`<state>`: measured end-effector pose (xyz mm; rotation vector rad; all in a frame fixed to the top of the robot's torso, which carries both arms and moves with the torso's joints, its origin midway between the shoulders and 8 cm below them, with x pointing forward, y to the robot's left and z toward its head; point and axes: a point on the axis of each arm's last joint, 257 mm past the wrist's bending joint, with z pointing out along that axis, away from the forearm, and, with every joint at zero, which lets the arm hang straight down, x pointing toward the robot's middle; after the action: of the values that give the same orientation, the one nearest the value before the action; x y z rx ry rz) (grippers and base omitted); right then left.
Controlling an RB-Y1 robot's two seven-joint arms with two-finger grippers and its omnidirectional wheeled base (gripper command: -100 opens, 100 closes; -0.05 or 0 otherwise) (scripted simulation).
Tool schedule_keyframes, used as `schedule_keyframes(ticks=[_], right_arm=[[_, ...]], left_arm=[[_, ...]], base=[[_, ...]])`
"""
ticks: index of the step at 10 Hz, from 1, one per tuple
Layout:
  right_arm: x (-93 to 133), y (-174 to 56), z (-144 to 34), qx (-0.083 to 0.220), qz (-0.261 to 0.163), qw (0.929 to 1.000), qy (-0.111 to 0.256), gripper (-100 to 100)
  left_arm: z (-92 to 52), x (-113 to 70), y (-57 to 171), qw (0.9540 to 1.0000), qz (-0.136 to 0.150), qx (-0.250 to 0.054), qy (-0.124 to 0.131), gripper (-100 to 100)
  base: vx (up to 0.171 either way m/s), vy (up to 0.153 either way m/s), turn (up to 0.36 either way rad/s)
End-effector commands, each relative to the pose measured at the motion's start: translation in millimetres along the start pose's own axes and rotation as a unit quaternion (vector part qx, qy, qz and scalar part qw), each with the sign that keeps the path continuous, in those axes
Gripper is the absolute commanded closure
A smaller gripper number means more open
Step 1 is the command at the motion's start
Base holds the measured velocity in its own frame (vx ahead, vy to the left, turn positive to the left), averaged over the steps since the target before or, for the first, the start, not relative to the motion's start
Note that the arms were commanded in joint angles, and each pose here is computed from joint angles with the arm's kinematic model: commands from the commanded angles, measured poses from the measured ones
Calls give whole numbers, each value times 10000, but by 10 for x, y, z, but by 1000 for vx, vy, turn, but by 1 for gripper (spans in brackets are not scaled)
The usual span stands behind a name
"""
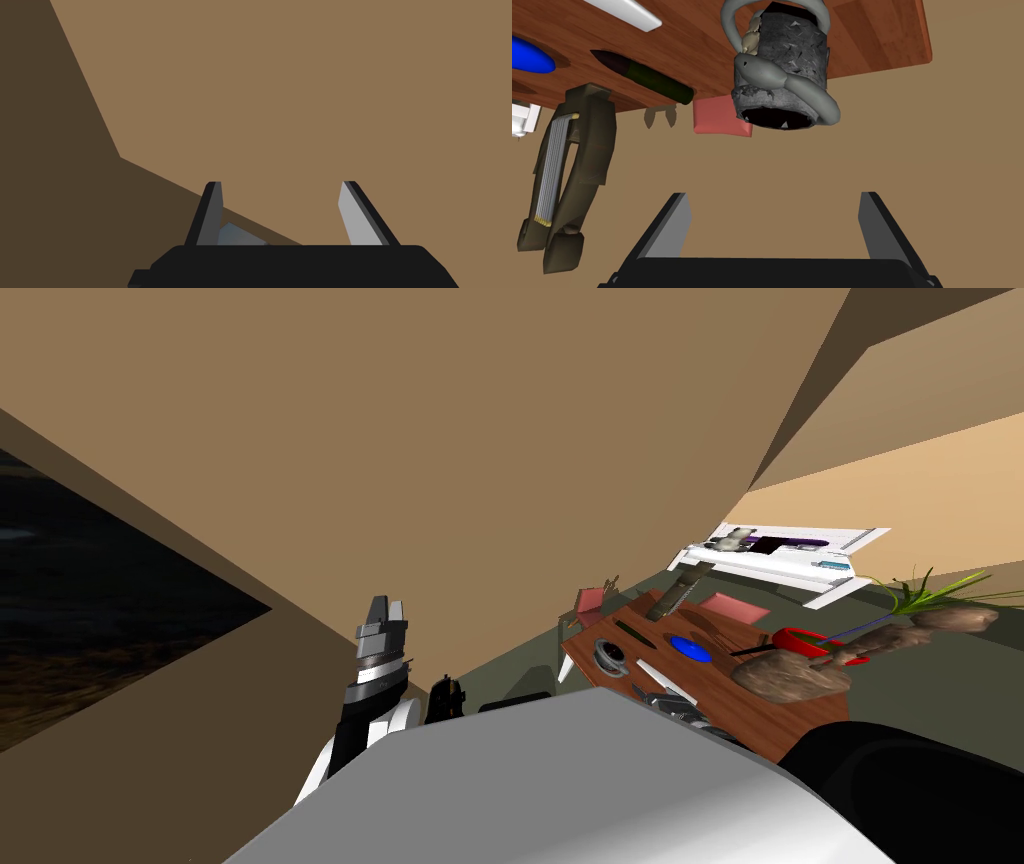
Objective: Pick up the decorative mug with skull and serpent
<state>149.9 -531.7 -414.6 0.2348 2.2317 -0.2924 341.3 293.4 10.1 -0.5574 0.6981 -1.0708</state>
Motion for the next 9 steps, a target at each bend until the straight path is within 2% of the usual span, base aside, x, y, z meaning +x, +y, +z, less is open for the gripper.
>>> schedule_keyframes(ticks=[1,6,7,9], right_arm=[[2,1,0,-1,-1,10000,0,-100],[2,1,0,-1,-1,10000,0,-100],[242,-125,-59,146,-217,9992,299,-100],[452,-213,-134,202,-567,9965,585,-100]], left_arm=[[0,0,0,10000,0,0,0,0],[0,0,0,10000,0,0,0,0],[0,0,0,10000,0,0,0,0],[0,0,0,10000,0,0,0,0]], base=[[-8,5,-26],[0,0,1],[10,-6,32],[23,-14,77]])
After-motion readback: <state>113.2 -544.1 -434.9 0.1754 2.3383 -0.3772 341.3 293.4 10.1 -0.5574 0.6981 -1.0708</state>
